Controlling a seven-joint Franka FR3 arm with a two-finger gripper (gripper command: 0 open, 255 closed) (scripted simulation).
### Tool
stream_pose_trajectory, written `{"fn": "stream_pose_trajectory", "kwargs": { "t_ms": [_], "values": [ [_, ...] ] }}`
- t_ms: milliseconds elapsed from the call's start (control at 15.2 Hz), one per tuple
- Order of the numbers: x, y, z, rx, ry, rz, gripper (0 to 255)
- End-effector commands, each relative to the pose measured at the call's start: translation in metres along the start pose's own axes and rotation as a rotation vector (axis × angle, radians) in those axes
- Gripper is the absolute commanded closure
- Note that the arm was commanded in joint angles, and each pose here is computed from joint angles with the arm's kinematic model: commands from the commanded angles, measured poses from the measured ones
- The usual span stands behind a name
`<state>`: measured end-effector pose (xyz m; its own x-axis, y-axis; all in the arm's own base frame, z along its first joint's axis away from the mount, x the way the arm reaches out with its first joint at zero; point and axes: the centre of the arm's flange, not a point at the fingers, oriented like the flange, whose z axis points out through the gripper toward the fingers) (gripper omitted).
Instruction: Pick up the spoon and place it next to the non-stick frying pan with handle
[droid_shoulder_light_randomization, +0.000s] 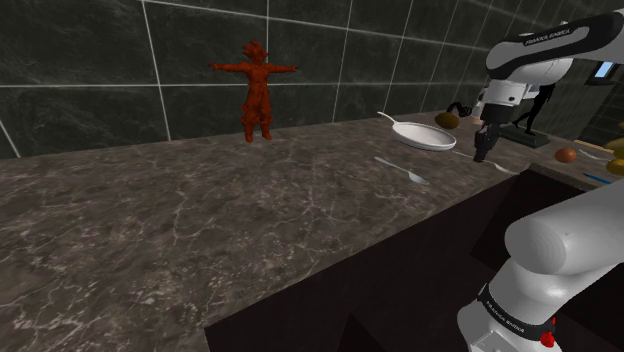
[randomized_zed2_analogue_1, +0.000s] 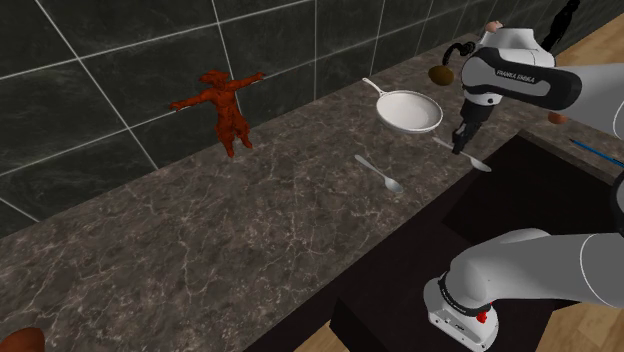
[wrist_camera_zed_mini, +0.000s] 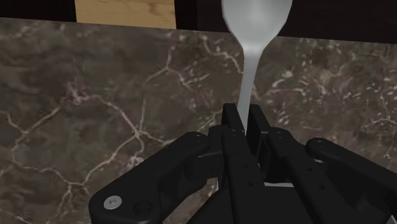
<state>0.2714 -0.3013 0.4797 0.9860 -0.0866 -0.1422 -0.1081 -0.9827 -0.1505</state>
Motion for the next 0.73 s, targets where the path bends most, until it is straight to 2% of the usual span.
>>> {"fn": "stream_pose_trajectory", "kwargs": {
  "t_ms": [0, 198, 660],
  "values": [
    [0.003, 0.002, 0.011, 0.000, 0.000, 0.000, 255],
    [0.005, 0.005, 0.027, 0.000, 0.000, 0.000, 255],
    [0.005, 0.005, 0.027, 0.000, 0.000, 0.000, 255]
  ]
}}
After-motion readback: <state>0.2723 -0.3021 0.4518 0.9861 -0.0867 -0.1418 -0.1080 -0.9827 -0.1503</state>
